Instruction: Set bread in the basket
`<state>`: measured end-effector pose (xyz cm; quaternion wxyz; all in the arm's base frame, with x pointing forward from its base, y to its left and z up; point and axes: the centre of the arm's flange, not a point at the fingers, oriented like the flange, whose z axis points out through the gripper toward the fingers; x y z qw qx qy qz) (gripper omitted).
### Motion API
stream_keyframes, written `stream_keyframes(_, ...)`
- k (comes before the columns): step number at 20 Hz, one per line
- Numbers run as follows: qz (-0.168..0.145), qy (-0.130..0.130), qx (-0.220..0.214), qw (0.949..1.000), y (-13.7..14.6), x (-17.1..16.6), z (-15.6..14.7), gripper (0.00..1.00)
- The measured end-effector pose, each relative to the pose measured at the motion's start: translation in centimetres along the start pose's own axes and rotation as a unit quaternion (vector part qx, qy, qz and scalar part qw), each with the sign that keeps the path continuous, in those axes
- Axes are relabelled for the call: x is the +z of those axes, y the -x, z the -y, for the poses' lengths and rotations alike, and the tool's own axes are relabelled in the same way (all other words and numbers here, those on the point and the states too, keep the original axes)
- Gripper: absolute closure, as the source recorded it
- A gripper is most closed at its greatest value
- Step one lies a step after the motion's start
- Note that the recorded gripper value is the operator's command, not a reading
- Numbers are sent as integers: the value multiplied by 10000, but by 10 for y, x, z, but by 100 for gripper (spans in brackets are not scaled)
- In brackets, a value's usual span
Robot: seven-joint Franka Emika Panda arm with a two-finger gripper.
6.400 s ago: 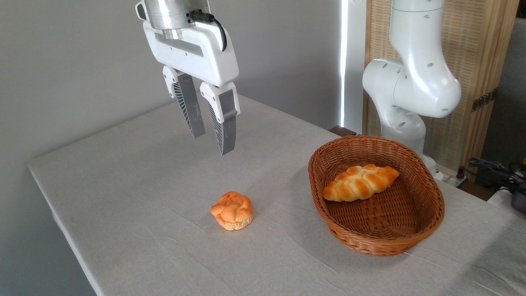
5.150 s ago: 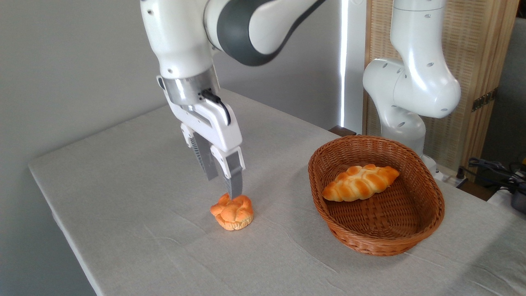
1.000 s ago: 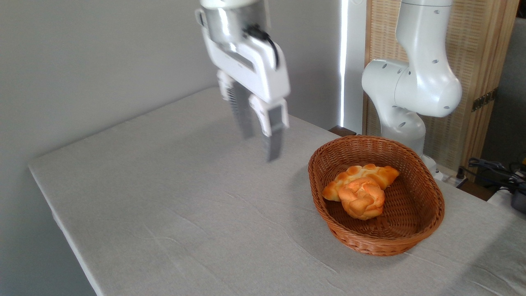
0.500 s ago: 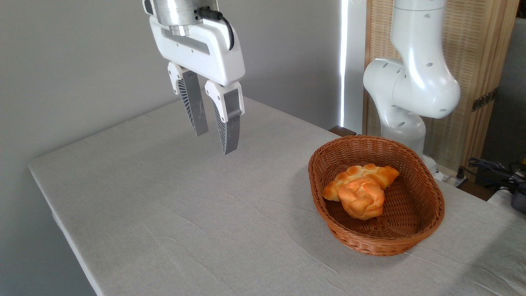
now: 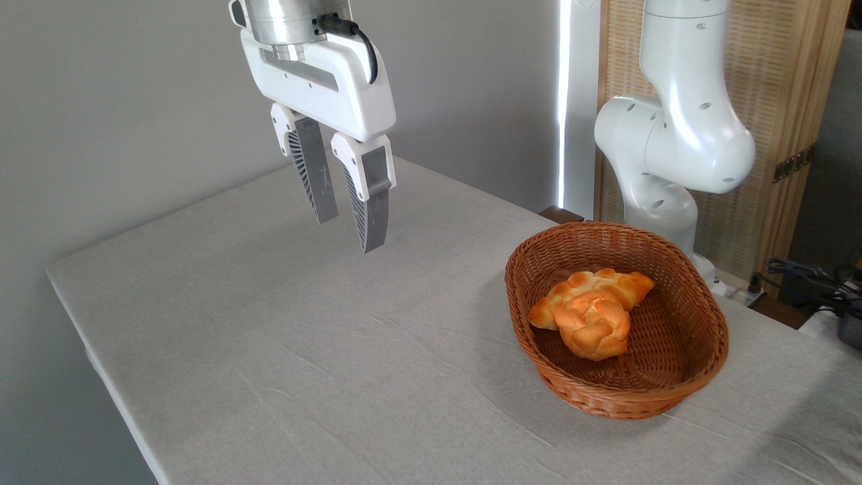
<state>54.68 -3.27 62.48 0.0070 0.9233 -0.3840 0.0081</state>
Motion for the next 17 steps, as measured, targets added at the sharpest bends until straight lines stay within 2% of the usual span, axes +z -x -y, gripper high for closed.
stream_keyframes(17,4,1,-80,10000,6,0,7,0)
